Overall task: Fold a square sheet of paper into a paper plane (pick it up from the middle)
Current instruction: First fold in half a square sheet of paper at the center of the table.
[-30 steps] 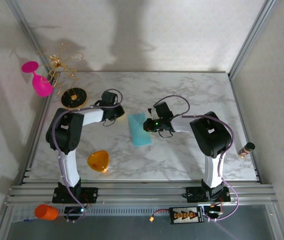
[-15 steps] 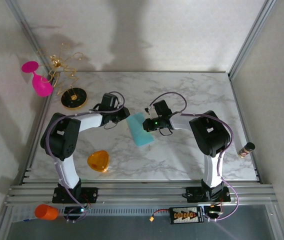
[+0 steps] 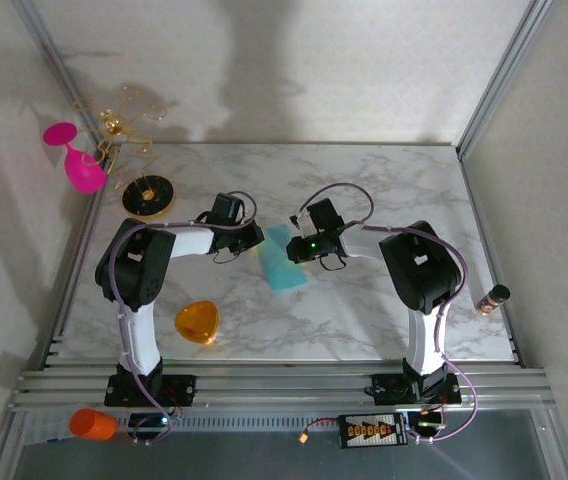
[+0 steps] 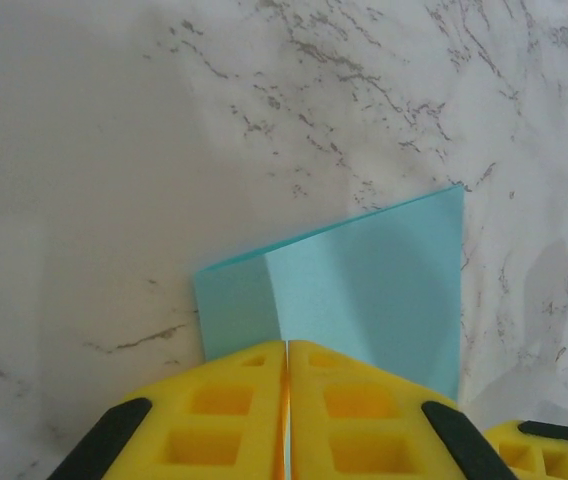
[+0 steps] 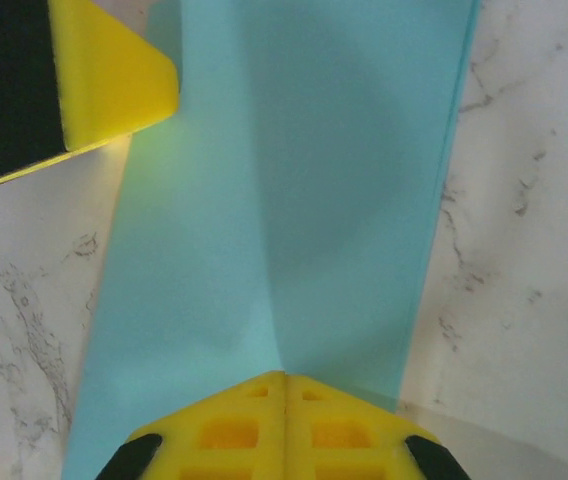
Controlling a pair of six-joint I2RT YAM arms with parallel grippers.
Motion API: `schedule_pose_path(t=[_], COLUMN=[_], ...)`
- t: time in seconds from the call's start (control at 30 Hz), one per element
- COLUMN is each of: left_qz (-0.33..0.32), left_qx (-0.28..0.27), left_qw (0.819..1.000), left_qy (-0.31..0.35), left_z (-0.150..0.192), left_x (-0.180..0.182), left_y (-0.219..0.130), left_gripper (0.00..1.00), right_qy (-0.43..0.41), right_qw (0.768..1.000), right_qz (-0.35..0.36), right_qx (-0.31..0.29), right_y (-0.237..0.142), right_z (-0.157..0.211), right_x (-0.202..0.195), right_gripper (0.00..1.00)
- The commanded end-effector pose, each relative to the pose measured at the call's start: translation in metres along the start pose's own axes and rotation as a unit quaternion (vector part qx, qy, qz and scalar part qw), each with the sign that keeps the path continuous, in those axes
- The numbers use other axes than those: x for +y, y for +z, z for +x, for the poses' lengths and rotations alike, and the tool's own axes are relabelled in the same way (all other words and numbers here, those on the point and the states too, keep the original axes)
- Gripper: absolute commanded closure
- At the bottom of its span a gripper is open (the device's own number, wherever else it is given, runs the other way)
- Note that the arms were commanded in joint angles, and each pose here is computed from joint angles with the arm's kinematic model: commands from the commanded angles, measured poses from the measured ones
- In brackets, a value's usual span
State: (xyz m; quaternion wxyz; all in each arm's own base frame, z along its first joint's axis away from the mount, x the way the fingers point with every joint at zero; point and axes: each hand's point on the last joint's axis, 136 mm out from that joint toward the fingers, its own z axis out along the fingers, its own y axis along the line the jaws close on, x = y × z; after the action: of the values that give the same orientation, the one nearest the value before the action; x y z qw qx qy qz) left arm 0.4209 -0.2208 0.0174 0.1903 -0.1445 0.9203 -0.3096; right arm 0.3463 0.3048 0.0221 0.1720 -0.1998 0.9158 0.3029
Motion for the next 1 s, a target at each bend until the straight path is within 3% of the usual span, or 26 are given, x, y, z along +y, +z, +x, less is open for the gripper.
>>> schedule_pose_path(t=[0.0,0.13,0.37,0.67,0.97], left_qz=[-0.064,-0.066,-0.062,-0.062,-0.067], left_qx=[0.02,0.022,0.025,0.024,0.022], left_qw=[0.998,0.997,0.998,0.998,0.997], left_qy=[-0.019,-0.018,-0.016,-0.02,-0.027], left_z=[0.015,0.017,0.02,0.019,0.021], left_x=[0.035,0.036,0.034,0.034,0.038], left_y=[0.009,0.008,0.009,0.009,0.01], left_gripper=[0.9,0.9,0.9,0.9,0.9], right_qy=[0.053,0.096,0.14,0.164,0.145], right_qw=[0.998,0.993,0.986,0.983,0.986], right_qz=[-0.025,-0.073,-0.092,-0.074,-0.083], right_qx=[0.019,0.01,0.008,0.031,0.029], right_y=[-0.019,-0.022,-0.008,0.029,0.038], right_z=[0.008,0.008,0.009,0.005,0.001], right_x=[0.011,0.04,0.066,0.068,0.08], right_gripper=[0.93,0.92,1.0,1.0,1.0])
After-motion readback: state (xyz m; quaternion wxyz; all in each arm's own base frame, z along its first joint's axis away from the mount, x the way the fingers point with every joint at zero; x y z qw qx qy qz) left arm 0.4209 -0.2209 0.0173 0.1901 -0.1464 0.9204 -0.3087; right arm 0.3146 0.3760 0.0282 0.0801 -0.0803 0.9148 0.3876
